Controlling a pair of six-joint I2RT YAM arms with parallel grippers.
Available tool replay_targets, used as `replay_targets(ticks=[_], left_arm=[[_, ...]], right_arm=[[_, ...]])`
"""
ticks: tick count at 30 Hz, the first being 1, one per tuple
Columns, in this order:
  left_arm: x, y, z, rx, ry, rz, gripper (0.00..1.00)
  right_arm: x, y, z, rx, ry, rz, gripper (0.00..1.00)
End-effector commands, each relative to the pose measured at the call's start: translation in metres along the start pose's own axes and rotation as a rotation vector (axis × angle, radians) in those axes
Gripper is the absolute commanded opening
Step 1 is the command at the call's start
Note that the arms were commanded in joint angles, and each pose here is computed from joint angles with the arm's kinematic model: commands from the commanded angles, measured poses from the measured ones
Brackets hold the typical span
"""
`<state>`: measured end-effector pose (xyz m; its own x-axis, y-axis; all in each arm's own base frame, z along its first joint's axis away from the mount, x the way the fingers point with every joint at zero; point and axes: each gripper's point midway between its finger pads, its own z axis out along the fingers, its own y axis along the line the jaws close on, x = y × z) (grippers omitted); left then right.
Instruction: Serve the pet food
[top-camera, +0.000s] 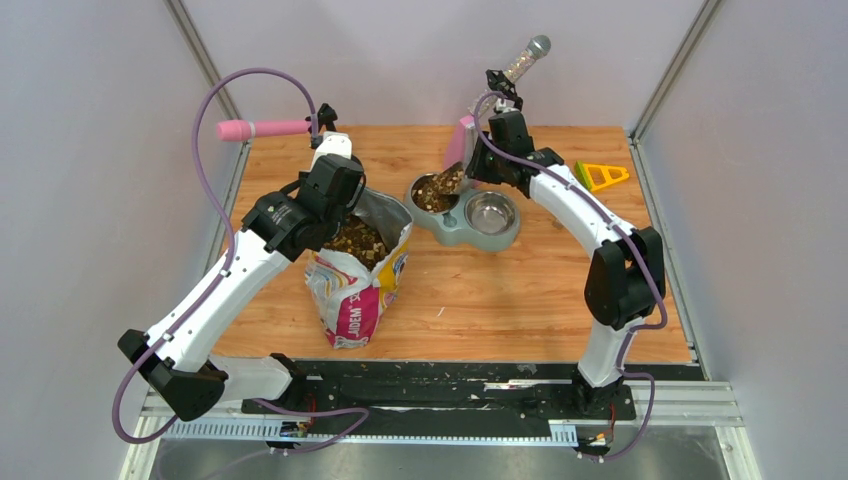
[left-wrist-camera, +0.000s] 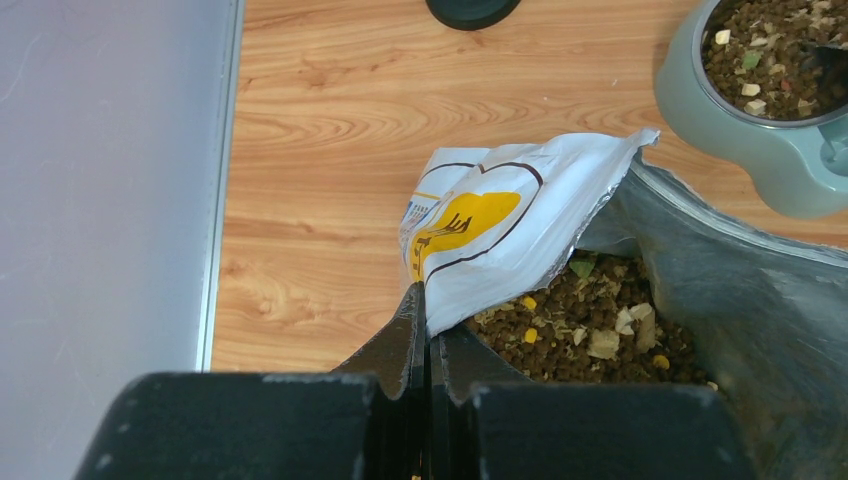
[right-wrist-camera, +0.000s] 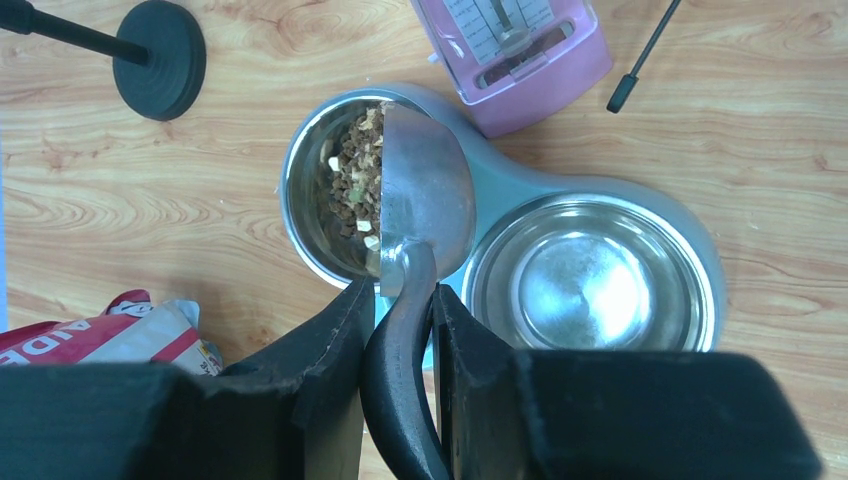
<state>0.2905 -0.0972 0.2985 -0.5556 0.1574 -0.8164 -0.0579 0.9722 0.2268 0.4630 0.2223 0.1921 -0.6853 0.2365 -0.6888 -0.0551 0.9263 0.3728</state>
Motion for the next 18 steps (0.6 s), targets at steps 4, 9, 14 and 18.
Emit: replay_targets(ticks=[4, 9, 14, 18], left_arm=[[-0.0468, 0.0114, -0.0216, 0.014, -0.181, -0.161, 0.00], [-0.0460, 0.0104, -0.0204, 0.014, -0.177, -0.158, 0.00], [-0.0458, 0.0101, -0.0199, 0.013, -0.176, -0.157, 0.00], [-0.0457, 0.0097, -0.0199, 0.015, -0.175, -0.156, 0.00]], right_arm=[[-0.0277, 0.0252, -0.0033, -0.063, -0.078, 0.008, 0.00], [-0.0262, 0.0306, 0.0008, -0.072, -0.072, 0.006, 0.00], [-0.0251, 0.0326, 0.0019, -0.074, -0.070, 0.008, 0.00], [-0.0279, 0.0303, -0.0013, -0.059, -0.084, -0.004, 0.00]])
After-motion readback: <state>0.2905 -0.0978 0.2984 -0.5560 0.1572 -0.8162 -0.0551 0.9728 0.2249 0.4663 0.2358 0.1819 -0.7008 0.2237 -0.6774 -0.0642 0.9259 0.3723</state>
